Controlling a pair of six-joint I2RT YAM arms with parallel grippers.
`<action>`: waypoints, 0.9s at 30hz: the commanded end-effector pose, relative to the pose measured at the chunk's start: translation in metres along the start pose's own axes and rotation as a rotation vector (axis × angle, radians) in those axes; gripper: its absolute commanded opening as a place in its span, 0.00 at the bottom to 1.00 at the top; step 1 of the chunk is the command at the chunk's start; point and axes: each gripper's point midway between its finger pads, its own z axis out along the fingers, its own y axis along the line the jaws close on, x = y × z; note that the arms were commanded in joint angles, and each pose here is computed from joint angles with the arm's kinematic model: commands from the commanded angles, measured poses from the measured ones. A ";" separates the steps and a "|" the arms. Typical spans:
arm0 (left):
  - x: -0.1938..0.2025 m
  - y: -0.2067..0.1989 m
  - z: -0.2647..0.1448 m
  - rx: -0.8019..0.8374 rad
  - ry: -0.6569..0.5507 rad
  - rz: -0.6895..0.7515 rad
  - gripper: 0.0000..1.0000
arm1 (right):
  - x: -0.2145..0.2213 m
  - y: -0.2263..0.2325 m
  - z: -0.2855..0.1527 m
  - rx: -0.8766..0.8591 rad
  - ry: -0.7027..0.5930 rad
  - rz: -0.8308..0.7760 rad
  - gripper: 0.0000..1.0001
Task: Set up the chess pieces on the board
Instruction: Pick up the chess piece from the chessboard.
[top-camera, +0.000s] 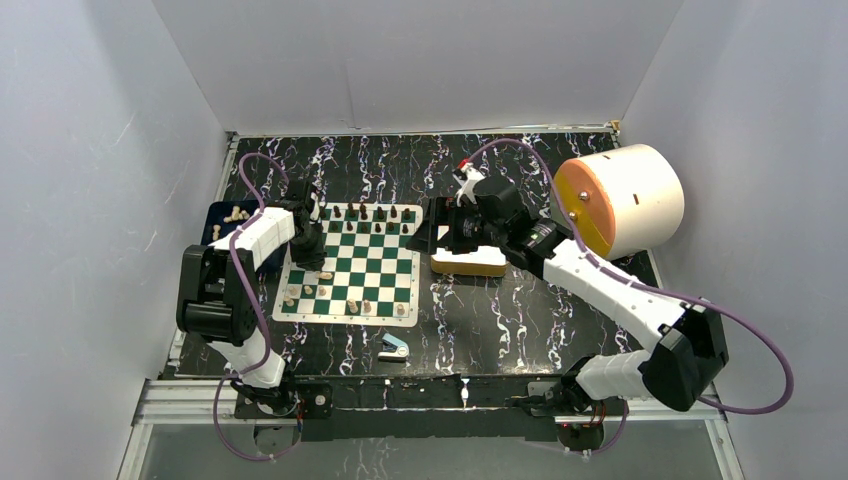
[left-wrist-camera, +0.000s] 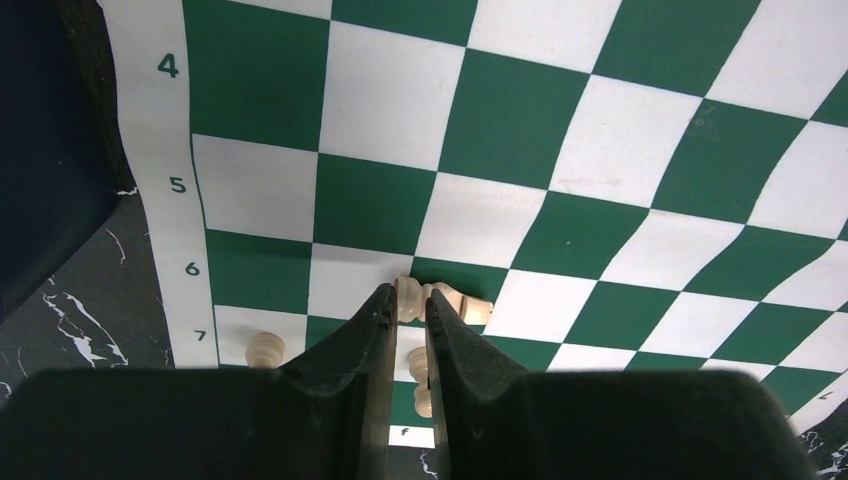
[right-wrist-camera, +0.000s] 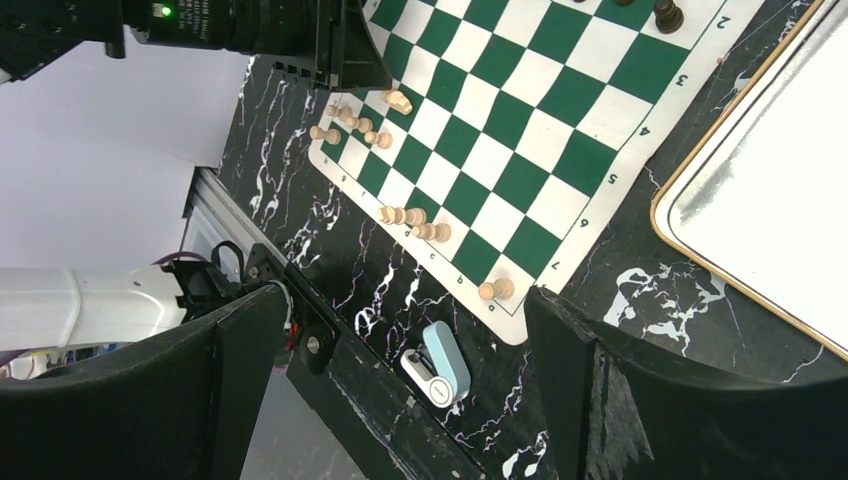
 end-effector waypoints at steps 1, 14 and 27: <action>0.003 -0.003 -0.001 0.011 0.011 -0.004 0.16 | -0.022 0.019 0.004 -0.055 -0.047 -0.031 0.99; -0.022 -0.005 -0.028 0.086 -0.058 -0.153 0.17 | -0.030 0.017 0.069 -0.107 -0.047 -0.292 0.83; -0.093 0.034 -0.097 0.172 -0.327 -0.473 0.35 | 0.003 0.059 0.175 -0.326 0.004 -0.470 0.57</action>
